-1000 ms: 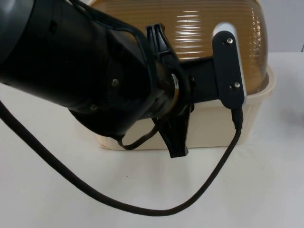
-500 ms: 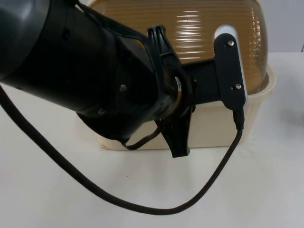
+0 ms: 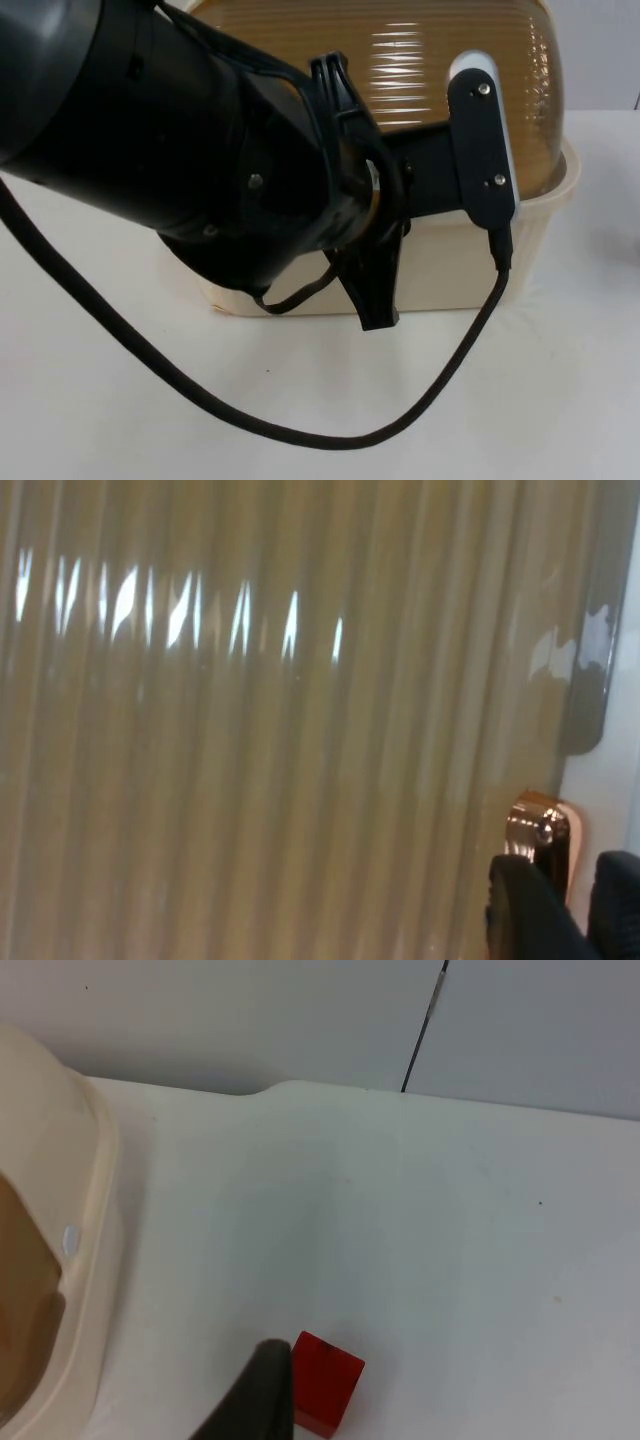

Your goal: Open the box lid with the left hand, place the block into the box with the right hand, then close the box lid with the left hand.

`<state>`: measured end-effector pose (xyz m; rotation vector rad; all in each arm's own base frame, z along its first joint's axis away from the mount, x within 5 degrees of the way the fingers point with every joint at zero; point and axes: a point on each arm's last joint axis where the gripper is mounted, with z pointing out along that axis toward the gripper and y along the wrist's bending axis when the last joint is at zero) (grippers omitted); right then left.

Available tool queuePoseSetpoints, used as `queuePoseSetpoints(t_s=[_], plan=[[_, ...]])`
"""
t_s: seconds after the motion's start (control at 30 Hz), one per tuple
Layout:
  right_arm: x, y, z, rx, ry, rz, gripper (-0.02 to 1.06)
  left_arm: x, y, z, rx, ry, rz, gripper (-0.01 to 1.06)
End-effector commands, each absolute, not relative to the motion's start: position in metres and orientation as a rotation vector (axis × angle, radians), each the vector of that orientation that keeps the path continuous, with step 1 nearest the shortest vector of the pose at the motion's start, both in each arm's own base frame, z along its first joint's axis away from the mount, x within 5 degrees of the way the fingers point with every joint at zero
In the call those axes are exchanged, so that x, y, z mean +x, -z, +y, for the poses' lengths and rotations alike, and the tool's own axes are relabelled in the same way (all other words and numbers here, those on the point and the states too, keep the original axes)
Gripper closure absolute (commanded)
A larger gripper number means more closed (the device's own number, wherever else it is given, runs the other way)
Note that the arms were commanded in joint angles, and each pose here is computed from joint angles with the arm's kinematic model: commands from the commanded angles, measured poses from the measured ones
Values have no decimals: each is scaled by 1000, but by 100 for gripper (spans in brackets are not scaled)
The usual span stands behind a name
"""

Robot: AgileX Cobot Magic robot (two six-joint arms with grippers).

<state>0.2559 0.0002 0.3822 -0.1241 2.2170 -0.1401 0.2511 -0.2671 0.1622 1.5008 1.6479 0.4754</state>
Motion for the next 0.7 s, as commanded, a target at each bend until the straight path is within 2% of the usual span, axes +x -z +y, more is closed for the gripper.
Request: queuePoseSetpoints(t_s=[0.0,0.13,0.27,0.67], plan=[[256,-385,1,-140,148,2204,5,253,-159,-266,1482,-461,1681,86],[256,-385,1,-140,148,2204,5,253,-159,-266,1482,-461,1681,91],[256,-385,1,-140,148,2204,5,253,-159,-266,1477,-470,1681,105],[256,-385,1,-140,148,2204,5,251,-163,-267,1461,-456,1690,105]])
